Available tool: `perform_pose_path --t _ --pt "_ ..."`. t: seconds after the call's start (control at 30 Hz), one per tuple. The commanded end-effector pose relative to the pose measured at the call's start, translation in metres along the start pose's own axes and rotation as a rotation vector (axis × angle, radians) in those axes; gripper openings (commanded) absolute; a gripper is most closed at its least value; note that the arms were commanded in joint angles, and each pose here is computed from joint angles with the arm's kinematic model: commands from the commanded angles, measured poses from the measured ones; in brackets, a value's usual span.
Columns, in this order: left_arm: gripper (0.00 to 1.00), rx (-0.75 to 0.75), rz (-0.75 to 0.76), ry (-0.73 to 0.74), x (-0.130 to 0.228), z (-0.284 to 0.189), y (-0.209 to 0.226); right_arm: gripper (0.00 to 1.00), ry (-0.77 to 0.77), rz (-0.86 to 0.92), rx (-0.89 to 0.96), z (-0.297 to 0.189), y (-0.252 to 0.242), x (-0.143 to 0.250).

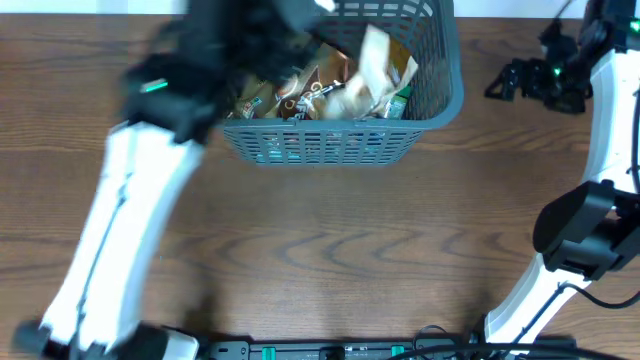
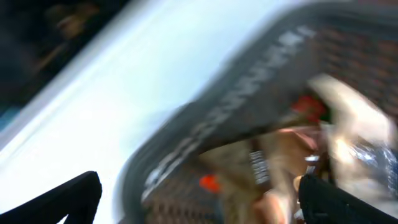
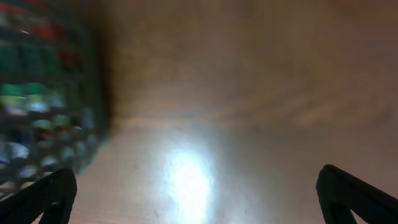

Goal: Pack container

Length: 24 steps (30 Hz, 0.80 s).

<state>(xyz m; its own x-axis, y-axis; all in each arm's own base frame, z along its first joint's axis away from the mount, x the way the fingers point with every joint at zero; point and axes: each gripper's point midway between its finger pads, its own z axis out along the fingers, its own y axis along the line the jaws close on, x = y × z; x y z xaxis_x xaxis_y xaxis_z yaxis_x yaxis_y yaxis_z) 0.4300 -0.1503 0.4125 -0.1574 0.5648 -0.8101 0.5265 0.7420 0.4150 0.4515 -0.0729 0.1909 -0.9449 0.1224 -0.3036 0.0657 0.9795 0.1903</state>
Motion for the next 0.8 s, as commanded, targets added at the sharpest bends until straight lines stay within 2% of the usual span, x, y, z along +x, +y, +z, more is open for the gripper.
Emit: perform_pose_path --t 0.0,0.17,0.27,0.37,0.53,0.77 --pt "0.98 -0.105 -0.334 0.068 0.033 -0.019 0.043 0.99 -0.123 -0.161 -0.060 -0.023 0.038 -0.031" --pt "0.99 -0.272 -0.729 0.205 0.103 -0.064 0.093 0.99 -0.173 -0.185 -0.032 -0.064 0.059 -0.034" --pt "0.99 -0.339 -0.854 0.274 0.132 -0.093 0.101 0.99 -0.185 -0.146 0.009 -0.090 0.061 -0.026" --pt "0.99 -0.369 -0.879 0.318 0.146 -0.119 0.097 0.99 -0.234 -0.084 0.055 -0.124 0.061 -0.015" --pt "0.99 -0.359 -0.836 0.354 0.155 -0.154 0.069 0.99 -0.319 -0.035 0.126 -0.179 0.060 0.010" --pt "0.99 -0.338 -0.753 0.342 0.180 -0.181 0.018 0.99 -0.340 -0.023 0.156 -0.226 0.065 0.063"
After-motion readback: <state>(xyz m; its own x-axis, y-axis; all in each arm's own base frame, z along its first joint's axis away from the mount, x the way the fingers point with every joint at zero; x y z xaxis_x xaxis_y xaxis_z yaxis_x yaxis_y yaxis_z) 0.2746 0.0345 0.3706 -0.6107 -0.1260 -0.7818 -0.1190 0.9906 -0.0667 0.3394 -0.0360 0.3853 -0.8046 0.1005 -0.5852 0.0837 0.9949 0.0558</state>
